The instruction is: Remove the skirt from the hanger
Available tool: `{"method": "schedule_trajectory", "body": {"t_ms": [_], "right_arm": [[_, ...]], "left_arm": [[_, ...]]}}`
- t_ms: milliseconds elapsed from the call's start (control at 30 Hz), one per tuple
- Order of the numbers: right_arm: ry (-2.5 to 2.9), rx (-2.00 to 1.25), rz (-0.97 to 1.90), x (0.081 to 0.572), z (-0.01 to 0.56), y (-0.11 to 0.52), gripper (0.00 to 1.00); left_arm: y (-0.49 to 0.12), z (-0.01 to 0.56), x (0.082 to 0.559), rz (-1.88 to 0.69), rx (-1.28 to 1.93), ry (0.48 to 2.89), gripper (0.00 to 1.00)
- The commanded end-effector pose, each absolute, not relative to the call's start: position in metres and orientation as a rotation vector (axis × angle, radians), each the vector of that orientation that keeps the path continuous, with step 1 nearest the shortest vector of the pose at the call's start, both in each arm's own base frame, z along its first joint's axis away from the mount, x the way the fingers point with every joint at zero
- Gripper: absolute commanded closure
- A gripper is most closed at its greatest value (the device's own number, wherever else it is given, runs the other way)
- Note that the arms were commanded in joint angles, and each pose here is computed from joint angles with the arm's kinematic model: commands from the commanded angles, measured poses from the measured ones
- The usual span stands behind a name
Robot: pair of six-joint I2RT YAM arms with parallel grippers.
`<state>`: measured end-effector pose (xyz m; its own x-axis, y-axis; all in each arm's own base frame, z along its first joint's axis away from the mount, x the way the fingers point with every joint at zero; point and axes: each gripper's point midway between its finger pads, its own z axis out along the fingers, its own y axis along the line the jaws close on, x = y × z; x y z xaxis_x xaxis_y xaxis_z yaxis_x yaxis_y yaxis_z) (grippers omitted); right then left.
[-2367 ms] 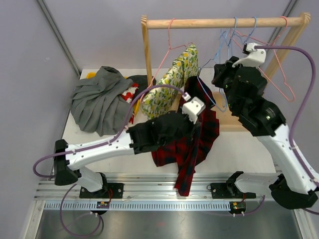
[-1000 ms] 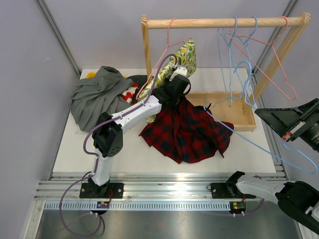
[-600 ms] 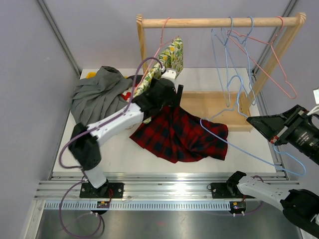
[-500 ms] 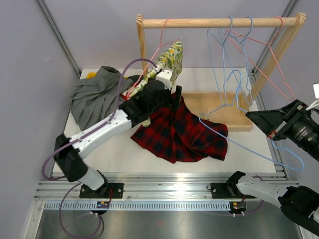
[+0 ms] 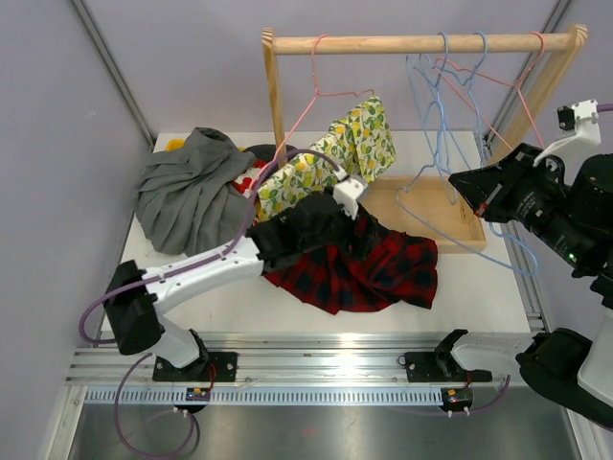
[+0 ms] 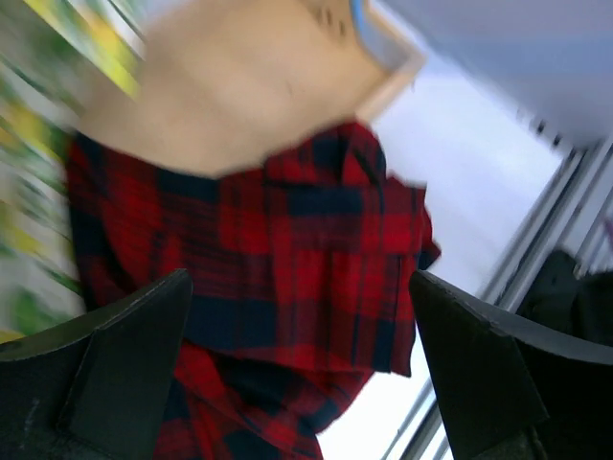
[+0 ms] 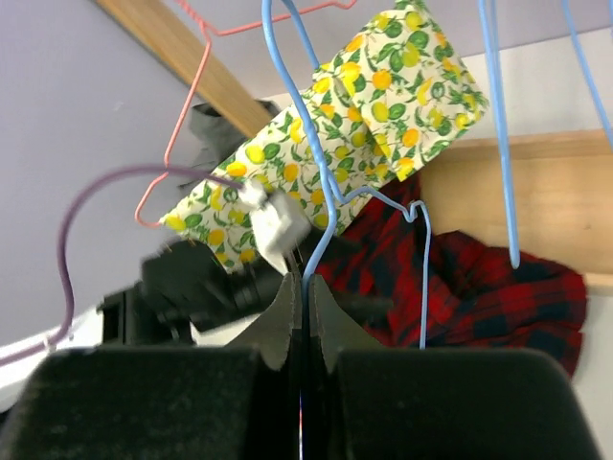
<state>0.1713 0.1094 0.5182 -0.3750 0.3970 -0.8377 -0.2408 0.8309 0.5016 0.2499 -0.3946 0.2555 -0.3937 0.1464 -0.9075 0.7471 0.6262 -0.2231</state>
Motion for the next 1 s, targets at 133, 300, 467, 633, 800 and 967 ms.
{"method": "schedule_trajectory", "body": {"t_ms": [133,300,467,633,800,967], "right_arm": [[1.81,0.102,0.388,0.216,0.519,0.097,1.0],[1.748,0.115,0.403,0.233,0.536,0.108,1.0],[1.669,0.131,0.449,0.24,0.561,0.114,1.0],[1.57,0.173,0.469,0.243,0.586,0.11,1.0],[1.527,0.19,0.433,0.256,0.59,0.111,1.0],[1.514,0.18,0.409,0.278,0.59,0.126,1.0]], "left_arm": [[-0.424,0.176,0.242,-0.705,0.695,2.036,0.01],[-0.435,0.106,0.239,-0.657,0.726,2.176,0.03],[-0.434,0.052,0.235,-0.606,0.719,2.276,0.99],[-0.43,0.048,0.226,-0.597,0.717,2.271,1.0],[-0.427,0.087,0.2,-0.603,0.725,2.206,1.0],[-0.416,0.13,0.163,-0.571,0.746,2.151,1.0]]}}
